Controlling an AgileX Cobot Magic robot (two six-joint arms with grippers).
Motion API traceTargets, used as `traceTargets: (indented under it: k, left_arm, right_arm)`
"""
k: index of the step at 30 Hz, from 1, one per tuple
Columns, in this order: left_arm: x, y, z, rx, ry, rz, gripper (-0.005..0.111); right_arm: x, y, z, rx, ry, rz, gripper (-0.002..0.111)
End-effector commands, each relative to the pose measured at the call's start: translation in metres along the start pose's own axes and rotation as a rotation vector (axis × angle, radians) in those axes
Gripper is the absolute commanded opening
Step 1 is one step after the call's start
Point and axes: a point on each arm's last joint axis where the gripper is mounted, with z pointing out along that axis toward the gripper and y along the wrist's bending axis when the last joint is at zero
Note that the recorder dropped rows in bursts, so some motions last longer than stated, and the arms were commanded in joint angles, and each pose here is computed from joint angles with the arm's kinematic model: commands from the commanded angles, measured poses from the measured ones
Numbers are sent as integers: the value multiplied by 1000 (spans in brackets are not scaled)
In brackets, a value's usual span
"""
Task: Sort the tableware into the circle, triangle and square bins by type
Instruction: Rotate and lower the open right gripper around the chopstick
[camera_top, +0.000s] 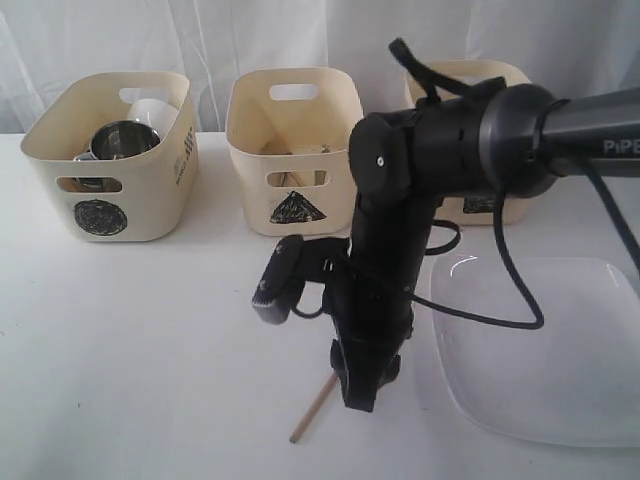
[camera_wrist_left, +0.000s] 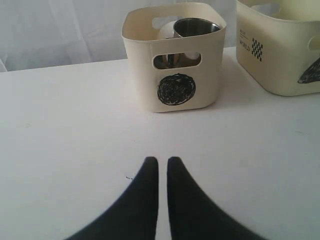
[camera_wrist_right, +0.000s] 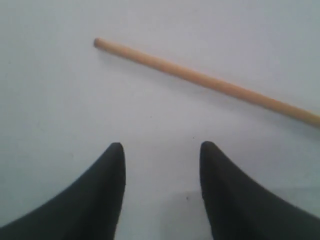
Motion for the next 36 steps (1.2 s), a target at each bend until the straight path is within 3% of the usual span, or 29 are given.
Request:
traceTargets:
  k: [1, 6, 8, 11, 14, 17, 24, 31, 36]
  left_arm:
    - [1, 0, 0, 2, -7, -17, 13]
    - [1, 0, 0, 2, -7, -17, 13]
    - [1, 0, 0, 2, -7, -17, 13]
    - [1, 0, 0, 2, -7, -17, 13]
    - [1, 0, 0, 2, -7, -17, 13]
    - [1, 0, 0, 2, -7, -17, 13]
    - [1, 0, 0, 2, -7, -17, 13]
    - [1, 0, 0, 2, -7, -17, 13]
    - [1, 0, 0, 2, -7, -17, 13]
  right_arm:
    - [-5, 3, 8, 35, 7, -107, 44]
    - [-7, -1, 8, 102, 19, -176, 44]
    - [-8, 0, 8, 104, 15, -139, 44]
    - [-10, -2, 8, 124, -26, 126, 45]
    - [-15, -6, 7, 141, -129, 702, 45]
    - [-16, -7, 7, 129, -162, 963, 45]
    - [-20, -10, 6, 109, -248, 1316, 45]
    - [-19, -16, 5, 153, -291, 1382, 45]
    - [-6, -14, 16, 200, -246, 1533, 45]
